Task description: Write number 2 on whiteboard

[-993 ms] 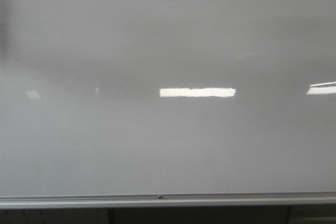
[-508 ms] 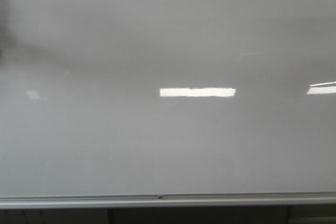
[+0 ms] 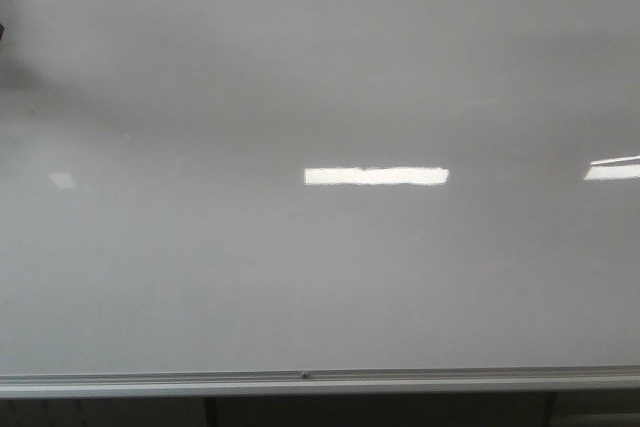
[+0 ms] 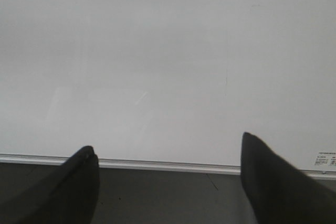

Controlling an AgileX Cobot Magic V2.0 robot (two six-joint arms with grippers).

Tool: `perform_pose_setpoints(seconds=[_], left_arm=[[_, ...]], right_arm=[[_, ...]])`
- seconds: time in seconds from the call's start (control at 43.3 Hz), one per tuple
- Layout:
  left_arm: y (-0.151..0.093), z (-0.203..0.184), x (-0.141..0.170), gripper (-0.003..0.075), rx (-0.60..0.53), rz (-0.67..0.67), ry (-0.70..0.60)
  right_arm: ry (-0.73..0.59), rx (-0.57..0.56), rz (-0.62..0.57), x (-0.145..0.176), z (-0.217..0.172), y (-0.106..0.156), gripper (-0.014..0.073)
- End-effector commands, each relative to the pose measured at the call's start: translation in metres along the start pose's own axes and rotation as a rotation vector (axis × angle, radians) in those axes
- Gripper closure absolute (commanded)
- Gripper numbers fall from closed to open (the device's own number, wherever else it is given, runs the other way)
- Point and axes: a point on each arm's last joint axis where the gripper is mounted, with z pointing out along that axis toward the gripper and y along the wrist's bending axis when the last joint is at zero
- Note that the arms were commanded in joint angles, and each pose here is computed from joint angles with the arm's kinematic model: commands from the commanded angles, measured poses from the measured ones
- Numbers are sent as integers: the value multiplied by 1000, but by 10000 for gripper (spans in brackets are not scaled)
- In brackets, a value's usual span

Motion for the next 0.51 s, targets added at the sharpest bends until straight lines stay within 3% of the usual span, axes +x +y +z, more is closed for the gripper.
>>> perform_pose_setpoints(seconds=[0.0,0.323,0.485], left_arm=[[1,-15,-23,484,-4,-6,-141],[1,-16,-22,637,-3,-6,-122],[0,-30,-22,658,2,-5,-92]], right_arm=[[-87,4,-12,-15,-4,0,17],[-87,4,-12,-15,-4,0,17],[-87,4,-12,-15,-4,0,17]])
